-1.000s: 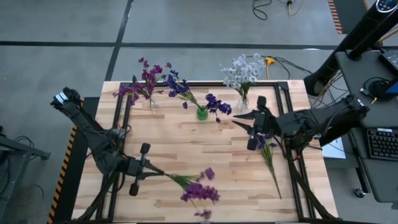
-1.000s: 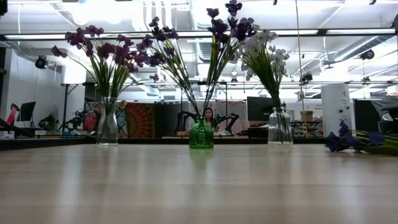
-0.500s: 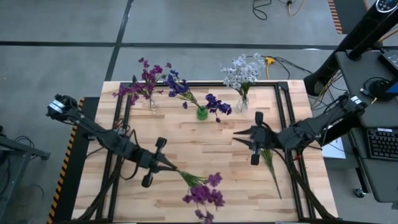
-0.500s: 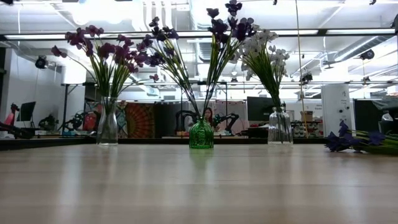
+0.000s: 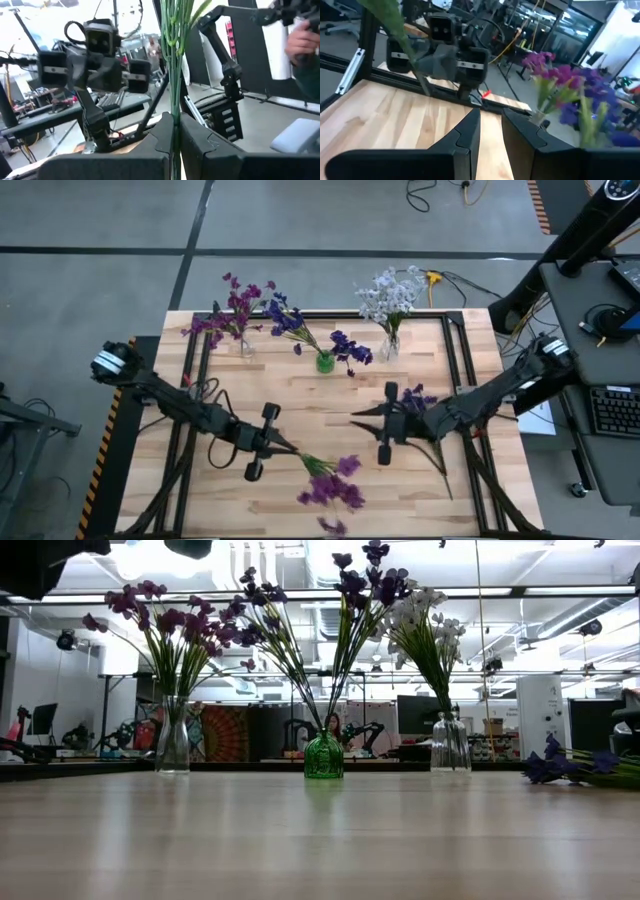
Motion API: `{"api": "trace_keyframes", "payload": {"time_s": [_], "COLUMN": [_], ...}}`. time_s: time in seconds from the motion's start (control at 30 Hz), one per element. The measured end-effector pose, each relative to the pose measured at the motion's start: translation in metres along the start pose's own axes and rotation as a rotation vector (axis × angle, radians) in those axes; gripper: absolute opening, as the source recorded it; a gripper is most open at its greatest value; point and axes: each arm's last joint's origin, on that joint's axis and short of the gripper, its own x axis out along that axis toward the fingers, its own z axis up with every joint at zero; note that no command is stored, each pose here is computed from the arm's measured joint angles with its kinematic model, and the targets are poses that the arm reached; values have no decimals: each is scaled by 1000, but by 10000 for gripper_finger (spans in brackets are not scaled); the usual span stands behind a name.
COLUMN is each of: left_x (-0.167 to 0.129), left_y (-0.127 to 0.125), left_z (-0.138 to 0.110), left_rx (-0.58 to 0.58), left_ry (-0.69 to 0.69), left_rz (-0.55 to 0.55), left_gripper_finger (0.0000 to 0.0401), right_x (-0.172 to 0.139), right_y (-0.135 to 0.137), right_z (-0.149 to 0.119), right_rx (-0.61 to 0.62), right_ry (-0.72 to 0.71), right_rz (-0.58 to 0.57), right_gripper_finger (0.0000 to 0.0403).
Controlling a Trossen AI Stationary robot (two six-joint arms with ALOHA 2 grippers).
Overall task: Sort flowers into vase by color
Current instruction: Put the violet flowers into the left transparent flower vase
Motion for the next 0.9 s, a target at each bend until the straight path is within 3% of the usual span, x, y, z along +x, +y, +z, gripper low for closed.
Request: {"api": "trace_keyframes", "payload": {"time_s": [0.23,0.43,0.57,0.73,0.9], "left_x": [3,2,3,6,10], "left_y": [1,3,5,14,20], "left_z": [-1,3,3,5,8], "left_rx": [20,17,16,7,5], "left_ry": [-60,-96,-90,-61,-65], "left_rz": [25,41,68,229,253], "left_gripper_finger": [0,0,0,0,0], "right_x": [16,24,28,33,48], "right_y": [20,25,28,28,28], "right_z": [-3,-3,-5,-4,2], "right_rx": [-7,44,66,97,117], "right_ry": [-148,-232,-258,-337,-346], "right_rz": [159,134,124,130,86], "right_gripper_finger": [73,77,103,154,194]}}
